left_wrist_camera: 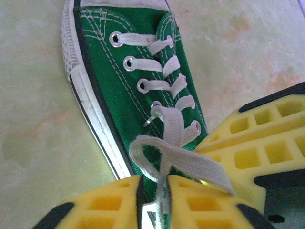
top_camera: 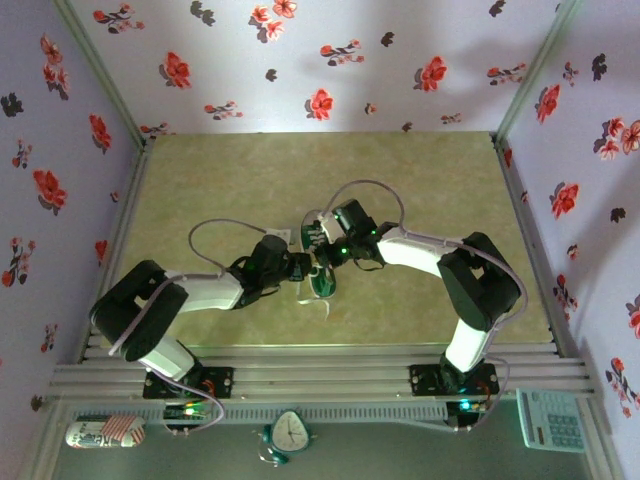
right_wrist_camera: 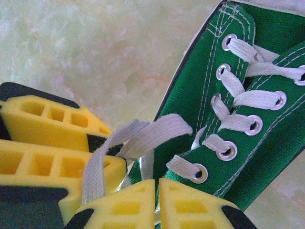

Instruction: Tie the shoes

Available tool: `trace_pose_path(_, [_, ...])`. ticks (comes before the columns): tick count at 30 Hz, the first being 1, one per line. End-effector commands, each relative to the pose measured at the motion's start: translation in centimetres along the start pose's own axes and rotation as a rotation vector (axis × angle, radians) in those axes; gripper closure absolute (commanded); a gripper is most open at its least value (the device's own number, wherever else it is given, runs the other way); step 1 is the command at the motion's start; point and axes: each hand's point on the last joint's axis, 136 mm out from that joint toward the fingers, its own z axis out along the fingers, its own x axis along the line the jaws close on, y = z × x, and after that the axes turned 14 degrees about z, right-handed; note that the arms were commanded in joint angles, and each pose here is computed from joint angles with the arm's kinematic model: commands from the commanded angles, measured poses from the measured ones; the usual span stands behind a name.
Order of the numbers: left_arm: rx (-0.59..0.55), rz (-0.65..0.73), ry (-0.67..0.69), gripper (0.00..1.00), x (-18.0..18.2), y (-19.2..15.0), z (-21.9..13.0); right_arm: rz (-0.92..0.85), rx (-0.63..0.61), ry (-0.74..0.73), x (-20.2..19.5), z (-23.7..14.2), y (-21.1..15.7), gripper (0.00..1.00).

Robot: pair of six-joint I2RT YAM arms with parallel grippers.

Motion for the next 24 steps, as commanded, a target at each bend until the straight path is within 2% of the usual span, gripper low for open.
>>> trace_pose_path(1, [-0.05,-0.015,-0.002,0.68,0.3,0.7,-0.7,-0.007,0.007,-0.011,-0.1,-0.1,-0.5,0.88])
trace_pose_path(6, [-0.151,0.025,-0.01,0.54,0.3,1.6,-3.9,-0.016,0.004,-0.011,-0.1,-0.1,-0.4,0.88])
trace_pose_path(12, [-0.209,0.052,0.071,0.46,1.3,4.0,-6.4,-0.06,0.009,-0.013,-0.4,0.1,-0.9,0.88])
trace_pose_path(14, [-0.196,0.049,0.097,0.49,1.7,4.8,-6.2,-0.077,0.017,-0.017,-0.5,0.2,-1.1,0.88])
trace_pose_path(18, [-0.116,0.023,0.148,0.69,2.6,5.9,-4.7,-0.098,0.021,0.004,-0.3,0.4,-1.2,0.88])
trace_pose_path(19, [-0.094,0.021,0.147,0.71,2.6,6.1,-4.2,-0.1,0.02,0.006,-0.3,0.4,-1.2,0.88])
trace_pose_path(24, [0.015,0.026,0.107,0.71,1.5,6.6,-1.4,-0.099,0.028,0.012,-0.3,0.7,-1.3,0.88])
